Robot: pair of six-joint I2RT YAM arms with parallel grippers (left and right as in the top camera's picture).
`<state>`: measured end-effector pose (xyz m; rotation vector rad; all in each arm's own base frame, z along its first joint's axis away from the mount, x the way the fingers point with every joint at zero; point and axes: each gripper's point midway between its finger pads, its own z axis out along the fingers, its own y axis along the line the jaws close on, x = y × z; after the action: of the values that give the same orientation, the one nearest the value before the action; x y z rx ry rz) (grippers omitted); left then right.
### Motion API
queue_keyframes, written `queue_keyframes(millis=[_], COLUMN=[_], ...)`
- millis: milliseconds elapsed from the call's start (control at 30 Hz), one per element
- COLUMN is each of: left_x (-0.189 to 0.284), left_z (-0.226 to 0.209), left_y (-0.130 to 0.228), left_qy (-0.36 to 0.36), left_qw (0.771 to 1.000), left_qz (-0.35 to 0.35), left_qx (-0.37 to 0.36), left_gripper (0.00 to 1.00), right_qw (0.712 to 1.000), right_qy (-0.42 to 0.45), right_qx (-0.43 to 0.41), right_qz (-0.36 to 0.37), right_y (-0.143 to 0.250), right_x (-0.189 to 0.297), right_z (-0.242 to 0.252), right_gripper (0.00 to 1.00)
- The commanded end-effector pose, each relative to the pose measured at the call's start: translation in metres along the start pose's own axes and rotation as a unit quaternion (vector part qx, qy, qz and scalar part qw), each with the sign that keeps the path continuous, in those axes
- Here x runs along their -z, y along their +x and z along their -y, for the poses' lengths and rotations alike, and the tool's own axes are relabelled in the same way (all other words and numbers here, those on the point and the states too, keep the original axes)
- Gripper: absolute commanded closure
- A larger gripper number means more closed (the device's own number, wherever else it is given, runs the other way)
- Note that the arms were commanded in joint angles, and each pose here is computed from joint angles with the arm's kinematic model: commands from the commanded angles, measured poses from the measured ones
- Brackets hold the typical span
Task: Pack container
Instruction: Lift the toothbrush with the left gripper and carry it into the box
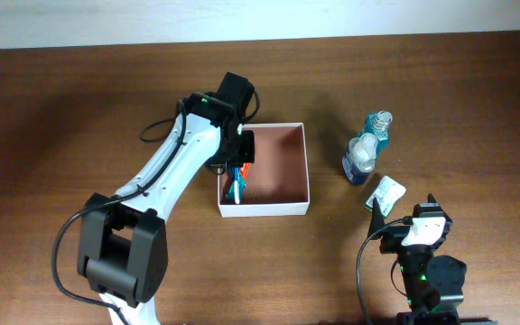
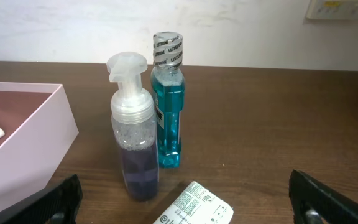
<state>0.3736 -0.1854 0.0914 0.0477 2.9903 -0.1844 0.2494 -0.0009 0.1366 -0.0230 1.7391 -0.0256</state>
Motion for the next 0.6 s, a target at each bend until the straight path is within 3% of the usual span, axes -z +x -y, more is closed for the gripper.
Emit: queue_keyframes(millis=[0, 567], left_x=[-0.004, -0.005], left_z=[-0.002, 0.004], left_y=[-0.002, 0.001], left_qy=[-0.012, -0.045], left_qw=[1.000, 0.999], left_qz=[0.007, 0.022], left_qx=[0.012, 0.002], left_gripper=[0.96, 0.96], right_qw=[1.000, 1.000], right_qy=[0.004, 0.004], right_qx=[0.000, 0.000], right_qz=[-0.006, -0.006], right_y=[0.004, 0.004], right_x=[0.000, 0.000], right_z=[0.001, 0.001], right_gripper=[0.02, 0.02])
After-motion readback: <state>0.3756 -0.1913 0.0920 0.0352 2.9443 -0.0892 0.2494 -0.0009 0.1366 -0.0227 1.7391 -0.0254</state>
